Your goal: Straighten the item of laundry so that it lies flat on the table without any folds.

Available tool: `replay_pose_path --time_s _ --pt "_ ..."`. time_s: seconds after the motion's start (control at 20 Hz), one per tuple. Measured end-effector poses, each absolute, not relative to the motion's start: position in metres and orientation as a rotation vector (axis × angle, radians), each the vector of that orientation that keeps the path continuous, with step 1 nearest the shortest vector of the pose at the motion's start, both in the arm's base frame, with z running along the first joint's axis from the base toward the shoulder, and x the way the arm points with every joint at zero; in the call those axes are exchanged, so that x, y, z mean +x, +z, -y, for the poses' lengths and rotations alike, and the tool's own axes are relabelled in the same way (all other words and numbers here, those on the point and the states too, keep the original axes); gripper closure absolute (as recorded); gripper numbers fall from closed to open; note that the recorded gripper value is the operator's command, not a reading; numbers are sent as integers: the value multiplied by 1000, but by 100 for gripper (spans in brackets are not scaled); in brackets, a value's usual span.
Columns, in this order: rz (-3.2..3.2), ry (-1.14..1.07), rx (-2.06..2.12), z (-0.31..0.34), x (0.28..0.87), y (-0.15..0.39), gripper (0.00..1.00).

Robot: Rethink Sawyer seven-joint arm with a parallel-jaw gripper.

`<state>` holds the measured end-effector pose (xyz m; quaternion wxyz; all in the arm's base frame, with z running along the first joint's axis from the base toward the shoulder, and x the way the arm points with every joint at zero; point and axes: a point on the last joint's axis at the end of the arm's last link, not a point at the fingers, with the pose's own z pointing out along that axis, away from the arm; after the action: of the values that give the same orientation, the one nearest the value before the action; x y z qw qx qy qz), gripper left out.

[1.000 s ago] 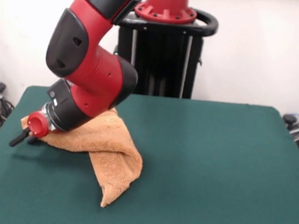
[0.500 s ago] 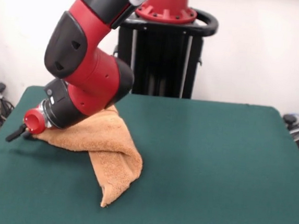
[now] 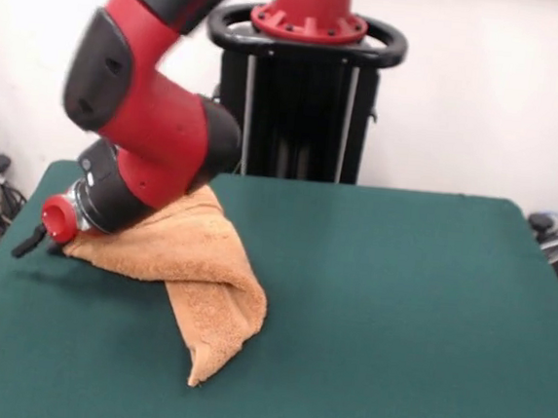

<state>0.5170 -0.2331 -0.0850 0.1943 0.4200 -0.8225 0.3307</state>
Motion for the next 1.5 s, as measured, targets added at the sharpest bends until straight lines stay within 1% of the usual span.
replay_pose_path --time_s 0.3,0.35,0.4,0.5,0.65,0.85,0.95,1.15,1.5 --pt "2674 686 789 263 506 -65 0" --pt "2737 626 705 269 504 -62 0" --pt "2830 515 567 279 500 -58 0" --pt "2857 476 526 282 498 -57 0" --pt "2931 319 407 288 494 -55 0" --pt "2967 161 380 282 493 -54 0" --pt "2972 120 388 277 494 -55 0" --pt "2989 -7 441 253 502 -55 0" --pt "3012 -102 450 238 510 -53 0"
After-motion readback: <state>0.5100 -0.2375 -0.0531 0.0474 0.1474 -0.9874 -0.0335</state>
